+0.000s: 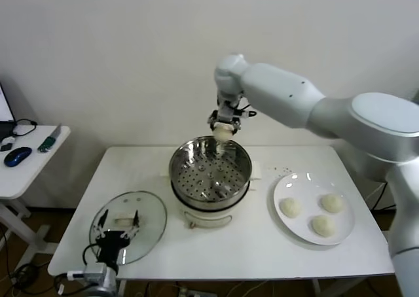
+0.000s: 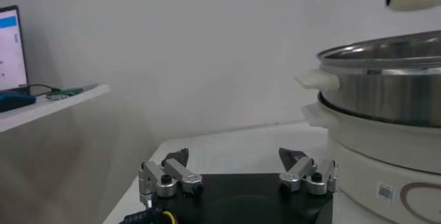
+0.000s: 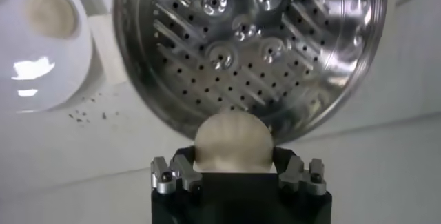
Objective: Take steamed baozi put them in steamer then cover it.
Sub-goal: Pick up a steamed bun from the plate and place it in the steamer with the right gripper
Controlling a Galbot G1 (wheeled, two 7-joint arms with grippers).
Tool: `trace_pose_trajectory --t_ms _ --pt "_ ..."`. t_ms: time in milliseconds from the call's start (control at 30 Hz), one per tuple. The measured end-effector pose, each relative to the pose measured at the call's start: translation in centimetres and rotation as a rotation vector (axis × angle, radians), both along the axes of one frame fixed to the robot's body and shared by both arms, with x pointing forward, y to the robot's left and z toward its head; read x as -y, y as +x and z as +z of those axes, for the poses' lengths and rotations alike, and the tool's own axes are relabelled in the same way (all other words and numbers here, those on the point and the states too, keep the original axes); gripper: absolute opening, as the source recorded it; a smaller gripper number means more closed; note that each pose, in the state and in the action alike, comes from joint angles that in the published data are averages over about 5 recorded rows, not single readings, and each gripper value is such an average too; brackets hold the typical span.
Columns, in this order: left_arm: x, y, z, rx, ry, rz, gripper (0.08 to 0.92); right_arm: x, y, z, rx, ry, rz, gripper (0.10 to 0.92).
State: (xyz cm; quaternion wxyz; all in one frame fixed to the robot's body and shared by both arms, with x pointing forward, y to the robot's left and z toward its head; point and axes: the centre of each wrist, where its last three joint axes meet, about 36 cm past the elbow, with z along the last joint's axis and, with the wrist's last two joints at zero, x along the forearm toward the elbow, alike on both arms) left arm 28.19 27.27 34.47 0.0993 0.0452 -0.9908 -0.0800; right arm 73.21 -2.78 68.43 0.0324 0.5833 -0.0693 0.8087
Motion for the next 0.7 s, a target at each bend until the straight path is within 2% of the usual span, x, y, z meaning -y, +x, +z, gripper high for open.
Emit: trace_pose_trajectory --t_ms 267,700 --pt "0.7 -0.3 0.0 -0.007 -0.008 -0.007 0.823 -4.0 -1.2 -4.3 -0.001 -0.063 0.116 0.721" --pt "0.8 -0.4 -0.2 -0.014 -0.006 -0.009 0.823 -5.2 -1.9 -9.5 0.003 -0.114 0.155 0.733"
